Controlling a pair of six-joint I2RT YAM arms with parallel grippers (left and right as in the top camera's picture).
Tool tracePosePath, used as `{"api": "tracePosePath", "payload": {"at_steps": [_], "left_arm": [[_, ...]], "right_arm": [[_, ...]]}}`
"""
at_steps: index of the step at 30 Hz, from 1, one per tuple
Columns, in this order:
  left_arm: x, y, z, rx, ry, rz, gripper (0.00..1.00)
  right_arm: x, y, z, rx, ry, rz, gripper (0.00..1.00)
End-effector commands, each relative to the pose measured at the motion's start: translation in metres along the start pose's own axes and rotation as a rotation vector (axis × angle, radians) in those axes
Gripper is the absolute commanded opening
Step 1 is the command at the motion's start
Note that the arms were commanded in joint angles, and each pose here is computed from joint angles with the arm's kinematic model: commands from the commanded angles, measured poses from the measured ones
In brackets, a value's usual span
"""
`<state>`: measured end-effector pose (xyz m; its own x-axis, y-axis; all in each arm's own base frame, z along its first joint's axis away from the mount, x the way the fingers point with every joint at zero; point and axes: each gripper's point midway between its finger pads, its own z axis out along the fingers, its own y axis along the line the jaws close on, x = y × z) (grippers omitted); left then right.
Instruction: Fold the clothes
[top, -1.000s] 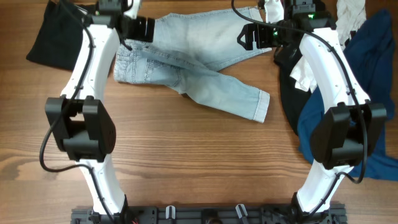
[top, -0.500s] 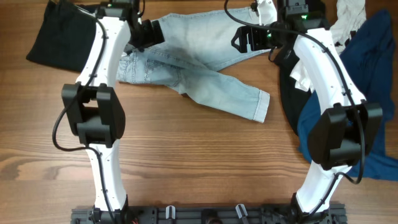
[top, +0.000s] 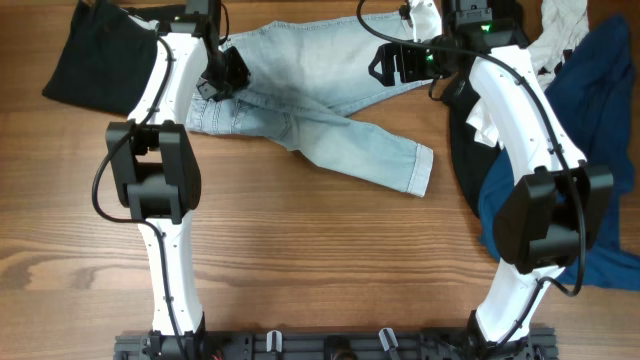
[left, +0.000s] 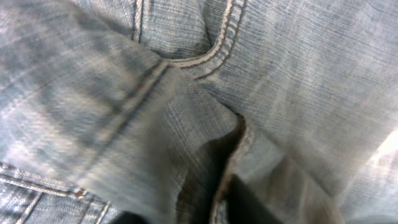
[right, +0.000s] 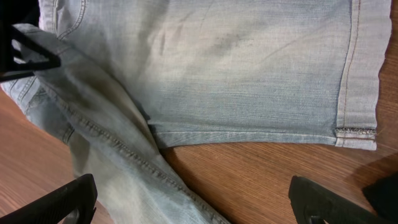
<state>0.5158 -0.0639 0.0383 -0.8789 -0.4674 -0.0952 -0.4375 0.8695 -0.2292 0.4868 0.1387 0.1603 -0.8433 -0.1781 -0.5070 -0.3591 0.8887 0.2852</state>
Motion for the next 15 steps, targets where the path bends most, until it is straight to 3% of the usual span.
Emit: {"api": "tracePosePath", "payload": {"at_steps": [1,8,15], "left_arm": [[0.001,-0.004,-0.009,0.021,0.008,-0.003,0.04],[0.027,0.002,-0.062,-0.008,0.054,-0.01,0.04],[0.086,0.023,-0.119,-0.094,0.206,0.093,0.04]], "right_arm": [[-0.002,0.006,-0.001,-0.022,-0.006,-0.007,1.0],[0.0,0.005,-0.001,-0.022,0.003,-0.002,1.0],[0.028,0.007,-0.003,-0.025,0.118,0.072,1.0]]}}
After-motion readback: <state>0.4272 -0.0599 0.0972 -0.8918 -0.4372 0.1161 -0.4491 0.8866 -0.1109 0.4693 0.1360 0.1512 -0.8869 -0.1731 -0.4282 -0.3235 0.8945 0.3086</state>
